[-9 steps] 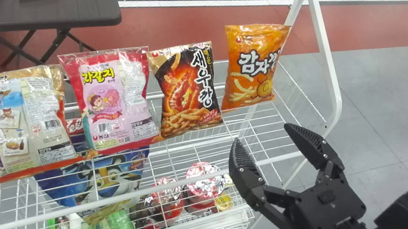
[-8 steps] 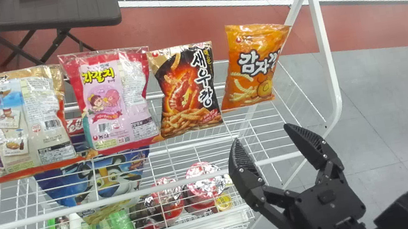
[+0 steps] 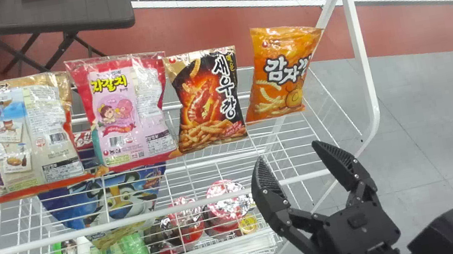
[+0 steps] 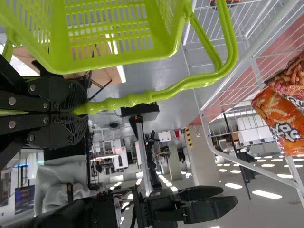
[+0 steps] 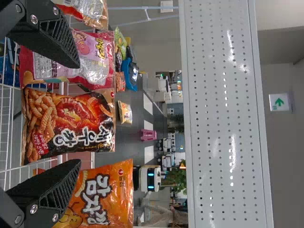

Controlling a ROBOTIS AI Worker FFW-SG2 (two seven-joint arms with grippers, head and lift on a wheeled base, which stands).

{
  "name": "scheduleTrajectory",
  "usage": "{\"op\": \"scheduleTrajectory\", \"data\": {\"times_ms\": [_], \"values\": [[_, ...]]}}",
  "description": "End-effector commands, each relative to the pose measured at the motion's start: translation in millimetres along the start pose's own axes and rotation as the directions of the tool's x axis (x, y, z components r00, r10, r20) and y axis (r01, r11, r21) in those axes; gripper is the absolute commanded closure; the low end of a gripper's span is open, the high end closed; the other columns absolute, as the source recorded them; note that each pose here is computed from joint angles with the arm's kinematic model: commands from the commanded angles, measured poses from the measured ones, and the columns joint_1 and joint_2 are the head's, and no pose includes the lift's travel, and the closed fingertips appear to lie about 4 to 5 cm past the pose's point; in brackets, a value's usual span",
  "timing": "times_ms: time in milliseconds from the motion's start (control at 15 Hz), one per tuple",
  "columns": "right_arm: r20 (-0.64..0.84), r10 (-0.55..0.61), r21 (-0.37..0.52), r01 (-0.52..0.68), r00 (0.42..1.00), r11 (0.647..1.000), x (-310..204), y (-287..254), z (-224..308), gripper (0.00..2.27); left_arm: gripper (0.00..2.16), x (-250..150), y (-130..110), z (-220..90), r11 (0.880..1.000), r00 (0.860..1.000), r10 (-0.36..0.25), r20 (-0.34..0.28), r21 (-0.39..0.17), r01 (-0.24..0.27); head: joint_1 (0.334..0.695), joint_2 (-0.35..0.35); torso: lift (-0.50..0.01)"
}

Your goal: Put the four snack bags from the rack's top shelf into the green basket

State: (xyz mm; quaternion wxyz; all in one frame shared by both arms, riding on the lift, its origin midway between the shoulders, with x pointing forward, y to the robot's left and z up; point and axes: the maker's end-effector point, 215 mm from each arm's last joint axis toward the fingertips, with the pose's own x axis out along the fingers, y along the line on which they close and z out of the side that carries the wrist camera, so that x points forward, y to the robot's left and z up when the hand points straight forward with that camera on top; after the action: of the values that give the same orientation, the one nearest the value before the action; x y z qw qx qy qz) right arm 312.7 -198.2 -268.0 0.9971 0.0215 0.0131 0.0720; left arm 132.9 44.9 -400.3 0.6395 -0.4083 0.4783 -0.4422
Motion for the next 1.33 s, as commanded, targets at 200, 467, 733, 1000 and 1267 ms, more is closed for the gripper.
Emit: {"op": "scheduleTrajectory", "data": {"times_ms": [200,467,733,1000,1267], "values": [[0.025,0.020,0.016,-0.020,0.999,1.000,21.9,10.3,-11.0,0.11,2.15,-1.2,-2.0,-0.2,1.000,1.000,0.004,-0.008,0.013,-0.004,0.695,-0.350,0.000],[-0.038,0.142,0.017,-0.141,0.989,0.990,96.9,74.3,-35.9,0.11,2.15,5.0,-2.9,-2.3,1.000,1.000,-0.001,-0.021,0.025,0.002,0.695,-0.338,0.000],[-0.118,0.324,0.032,-0.322,0.939,0.946,175.0,191.3,-62.6,0.11,2.15,11.6,-2.0,-8.9,1.000,0.999,-0.005,-0.041,0.023,0.006,0.695,-0.087,0.000],[-0.182,0.412,0.009,-0.418,0.893,0.909,214.1,236.5,-99.2,0.12,2.15,14.0,-1.7,-11.2,0.999,0.998,-0.015,-0.056,0.034,0.017,0.695,0.143,0.000],[-0.221,0.448,-0.031,-0.465,0.866,0.885,255.0,246.1,-117.8,0.16,2.15,13.1,1.9,-8.2,0.999,0.998,-0.023,-0.056,0.046,0.026,0.695,0.205,0.000]]}}
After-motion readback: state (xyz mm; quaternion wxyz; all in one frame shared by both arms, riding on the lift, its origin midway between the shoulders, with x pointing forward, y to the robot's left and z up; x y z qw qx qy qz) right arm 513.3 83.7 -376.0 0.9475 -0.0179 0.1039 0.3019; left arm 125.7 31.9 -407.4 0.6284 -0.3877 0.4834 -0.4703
